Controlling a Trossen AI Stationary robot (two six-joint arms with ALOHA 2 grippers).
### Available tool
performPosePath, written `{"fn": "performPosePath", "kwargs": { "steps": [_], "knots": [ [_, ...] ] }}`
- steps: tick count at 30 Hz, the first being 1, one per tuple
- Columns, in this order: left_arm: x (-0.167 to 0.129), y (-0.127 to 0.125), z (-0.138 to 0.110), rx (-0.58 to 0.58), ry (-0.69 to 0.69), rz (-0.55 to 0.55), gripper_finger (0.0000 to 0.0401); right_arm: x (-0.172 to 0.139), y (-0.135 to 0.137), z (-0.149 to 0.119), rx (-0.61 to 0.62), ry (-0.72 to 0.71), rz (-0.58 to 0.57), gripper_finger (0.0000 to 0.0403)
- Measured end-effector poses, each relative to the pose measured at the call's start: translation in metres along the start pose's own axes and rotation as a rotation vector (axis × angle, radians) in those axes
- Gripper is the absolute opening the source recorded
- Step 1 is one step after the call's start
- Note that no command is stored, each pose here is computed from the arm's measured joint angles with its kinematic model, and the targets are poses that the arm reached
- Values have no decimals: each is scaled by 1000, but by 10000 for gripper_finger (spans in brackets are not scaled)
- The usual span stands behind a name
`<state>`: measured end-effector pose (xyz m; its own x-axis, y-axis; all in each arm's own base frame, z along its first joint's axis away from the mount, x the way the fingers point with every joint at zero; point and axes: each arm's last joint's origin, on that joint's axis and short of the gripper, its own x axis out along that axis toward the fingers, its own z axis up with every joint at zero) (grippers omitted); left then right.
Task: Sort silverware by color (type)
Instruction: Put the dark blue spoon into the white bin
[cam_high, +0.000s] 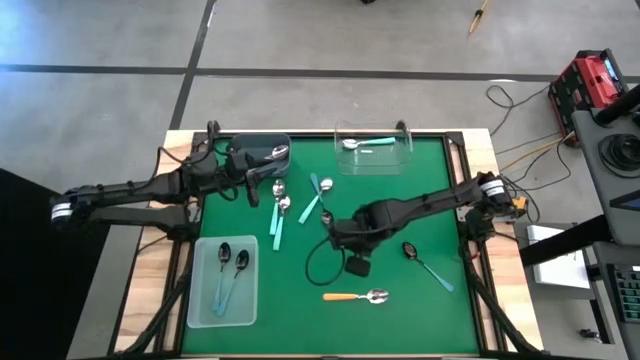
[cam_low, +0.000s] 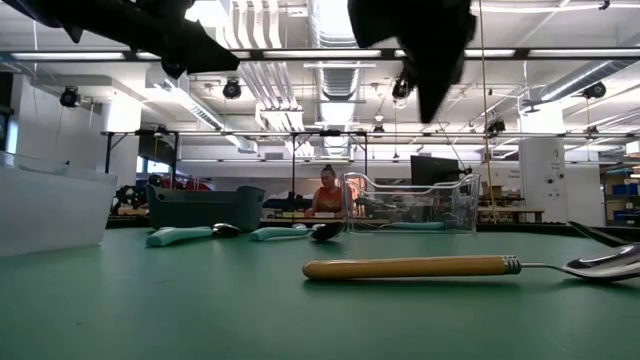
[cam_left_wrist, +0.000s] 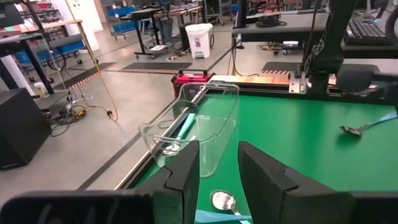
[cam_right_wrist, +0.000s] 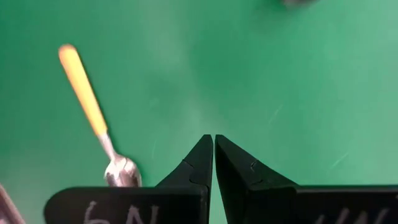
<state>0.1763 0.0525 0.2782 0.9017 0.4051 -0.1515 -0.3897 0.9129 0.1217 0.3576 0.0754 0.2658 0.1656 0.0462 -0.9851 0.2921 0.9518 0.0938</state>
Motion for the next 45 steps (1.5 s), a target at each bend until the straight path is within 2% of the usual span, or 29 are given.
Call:
{"fn": "performPosePath", "kwargs": {
  "steps": [10, 18, 24, 31, 38, 45],
  "knots": [
    [-6, 0, 4, -4, -37, -41, 92, 41, 10, -39, 97, 195, -28, 9],
    [-20, 2, 12, 55, -110, -70, 92, 59, -2, -75, 171, 311, -70, 9],
    [-38, 5, 24, 85, -218, -52, 92, 53, -22, -104, 272, 319, -95, 9],
    [-56, 9, 27, 73, -265, -45, 92, 42, -46, -141, 472, 274, -89, 9],
    [-63, 10, 26, 67, -259, -44, 92, 47, -56, -163, 480, 207, -11, 9],
    [-64, 10, 26, 46, -259, -46, 92, 58, -58, -174, 425, 232, -31, 14]
  ]
}}
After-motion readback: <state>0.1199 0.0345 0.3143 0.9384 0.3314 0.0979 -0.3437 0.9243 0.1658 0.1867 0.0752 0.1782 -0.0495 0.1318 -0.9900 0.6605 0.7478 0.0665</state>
